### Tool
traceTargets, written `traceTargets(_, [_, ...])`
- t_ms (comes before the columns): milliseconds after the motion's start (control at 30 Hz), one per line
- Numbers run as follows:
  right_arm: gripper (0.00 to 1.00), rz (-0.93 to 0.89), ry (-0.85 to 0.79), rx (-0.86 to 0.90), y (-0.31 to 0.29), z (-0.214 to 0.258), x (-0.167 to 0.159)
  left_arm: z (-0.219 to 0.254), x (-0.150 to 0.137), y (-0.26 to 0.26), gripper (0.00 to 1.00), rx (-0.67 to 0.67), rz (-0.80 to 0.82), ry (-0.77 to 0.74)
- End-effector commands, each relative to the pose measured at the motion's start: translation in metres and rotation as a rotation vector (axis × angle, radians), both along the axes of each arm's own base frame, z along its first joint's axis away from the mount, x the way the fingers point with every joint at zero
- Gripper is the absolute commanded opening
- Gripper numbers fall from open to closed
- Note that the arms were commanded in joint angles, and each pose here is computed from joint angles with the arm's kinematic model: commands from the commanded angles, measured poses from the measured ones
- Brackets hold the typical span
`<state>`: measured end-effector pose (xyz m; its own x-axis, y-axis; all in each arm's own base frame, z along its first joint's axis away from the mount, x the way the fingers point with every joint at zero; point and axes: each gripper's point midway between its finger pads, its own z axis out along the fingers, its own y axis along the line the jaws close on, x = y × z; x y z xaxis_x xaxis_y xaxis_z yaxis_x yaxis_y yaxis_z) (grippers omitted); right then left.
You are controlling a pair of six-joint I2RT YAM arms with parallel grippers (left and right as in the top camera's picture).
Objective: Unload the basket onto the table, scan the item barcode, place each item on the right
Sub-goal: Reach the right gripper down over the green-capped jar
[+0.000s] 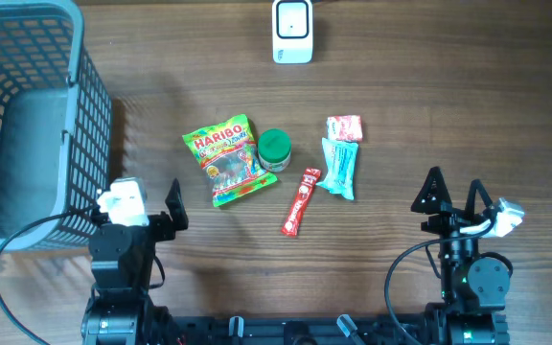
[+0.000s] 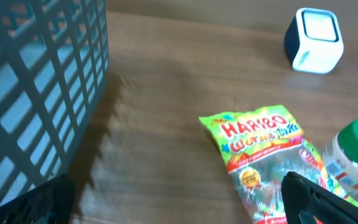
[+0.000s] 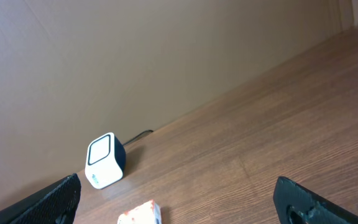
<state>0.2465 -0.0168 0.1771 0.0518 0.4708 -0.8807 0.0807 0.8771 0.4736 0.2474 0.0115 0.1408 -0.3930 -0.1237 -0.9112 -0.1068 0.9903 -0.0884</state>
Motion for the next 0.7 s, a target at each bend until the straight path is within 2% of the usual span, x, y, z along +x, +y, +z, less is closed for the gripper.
traceTargets(0, [1.00,-0.002,-0.008,-0.015,0.000,0.002,-0.001,-0.023,-0.010,0.003,1.00,0.021,0.005,0.095])
traceTargets(267, [1.00,-0.002,-0.008,-0.014,0.000,0.002,-0.001,-0.075,-0.049,0.002,1.00,0.018,0.002,0.363])
traceTargets(500, [1.00,-0.002,-0.008,-0.015,0.000,0.002,-0.001,-0.083,-0.057,0.002,1.00,0.017,0.001,0.408])
traceTargets(533, [1.00,-0.031,-0.038,0.027,-0.005,0.008,-0.001,-0.083,-0.057,0.002,1.00,0.017,0.001,0.408])
traceTargets(567, [1.00,0.026,-0.083,0.110,0.004,0.018,-0.001,-0.083,-0.057,0.002,1.00,0.017,0.001,0.408])
traceTargets(633, [1.00,0.326,-0.222,0.004,0.055,0.056,-0.011,-0.083,-0.057,0.002,1.00,0.017,0.001,0.408])
traceTargets(667, [0.99,0.382,-0.236,0.007,0.064,0.066,-0.016,-0.083,-0.057,0.002,1.00,0.017,0.001,0.408])
